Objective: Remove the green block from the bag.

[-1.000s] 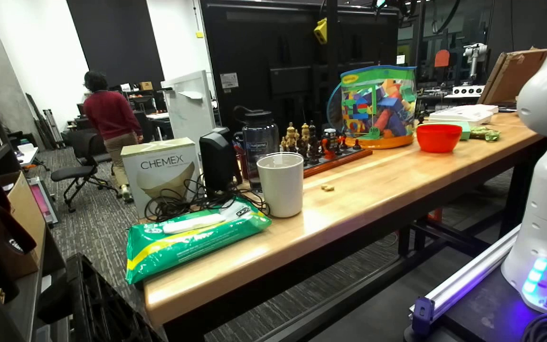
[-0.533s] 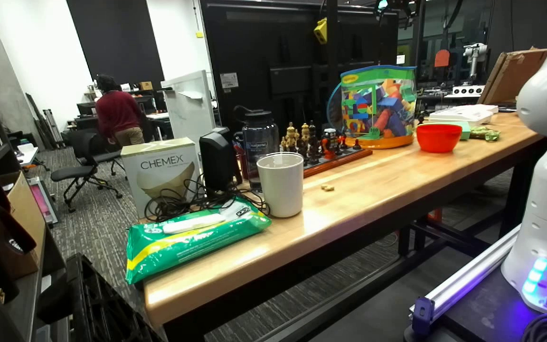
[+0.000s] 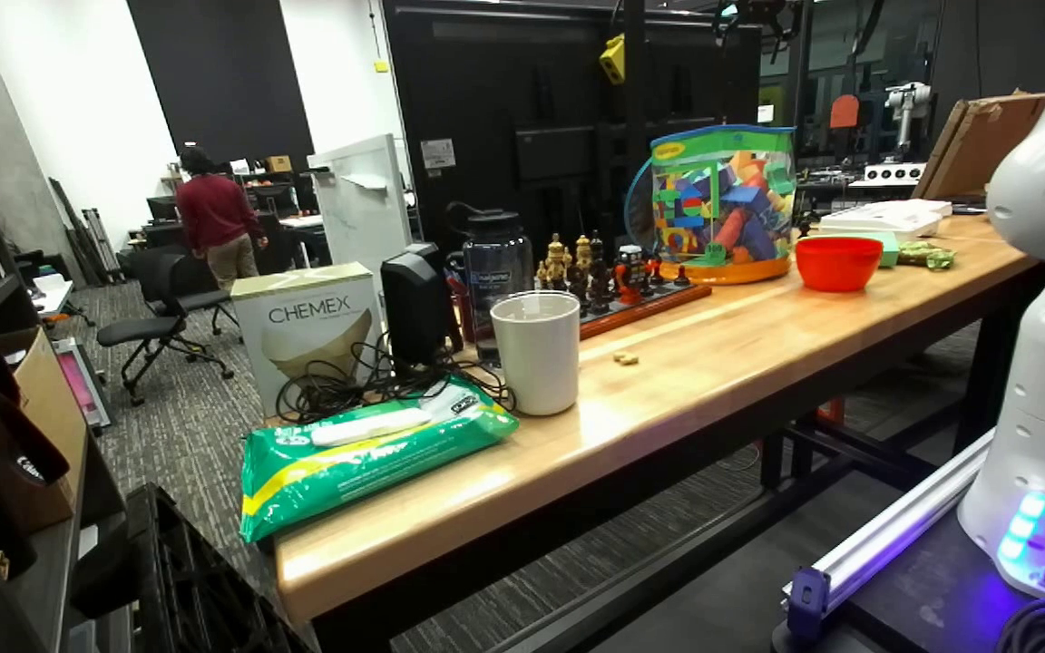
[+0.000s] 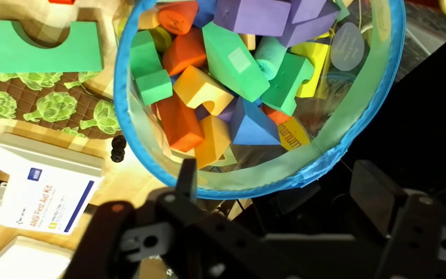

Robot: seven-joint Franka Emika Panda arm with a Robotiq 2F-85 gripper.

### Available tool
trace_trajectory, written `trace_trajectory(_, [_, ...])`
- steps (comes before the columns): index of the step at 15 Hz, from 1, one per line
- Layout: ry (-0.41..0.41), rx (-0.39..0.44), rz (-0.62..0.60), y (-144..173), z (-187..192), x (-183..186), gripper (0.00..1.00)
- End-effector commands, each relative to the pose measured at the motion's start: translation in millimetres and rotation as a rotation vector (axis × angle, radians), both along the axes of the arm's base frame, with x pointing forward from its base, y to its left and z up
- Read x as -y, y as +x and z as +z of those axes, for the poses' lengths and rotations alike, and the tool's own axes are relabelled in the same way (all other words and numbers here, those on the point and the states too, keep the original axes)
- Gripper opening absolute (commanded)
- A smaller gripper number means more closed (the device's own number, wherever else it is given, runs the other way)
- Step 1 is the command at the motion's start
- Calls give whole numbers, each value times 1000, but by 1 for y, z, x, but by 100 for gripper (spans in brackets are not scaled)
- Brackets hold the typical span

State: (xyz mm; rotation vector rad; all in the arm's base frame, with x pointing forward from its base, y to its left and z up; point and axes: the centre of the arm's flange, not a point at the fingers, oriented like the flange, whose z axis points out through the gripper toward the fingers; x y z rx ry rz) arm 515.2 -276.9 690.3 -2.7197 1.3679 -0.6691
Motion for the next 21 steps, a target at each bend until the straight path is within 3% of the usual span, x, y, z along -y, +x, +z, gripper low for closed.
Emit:
trace_trajectory(1, [7,2,49,-1,5,-4,100])
trace_trajectory(21, [-12,-5,48,3,0,-5,100])
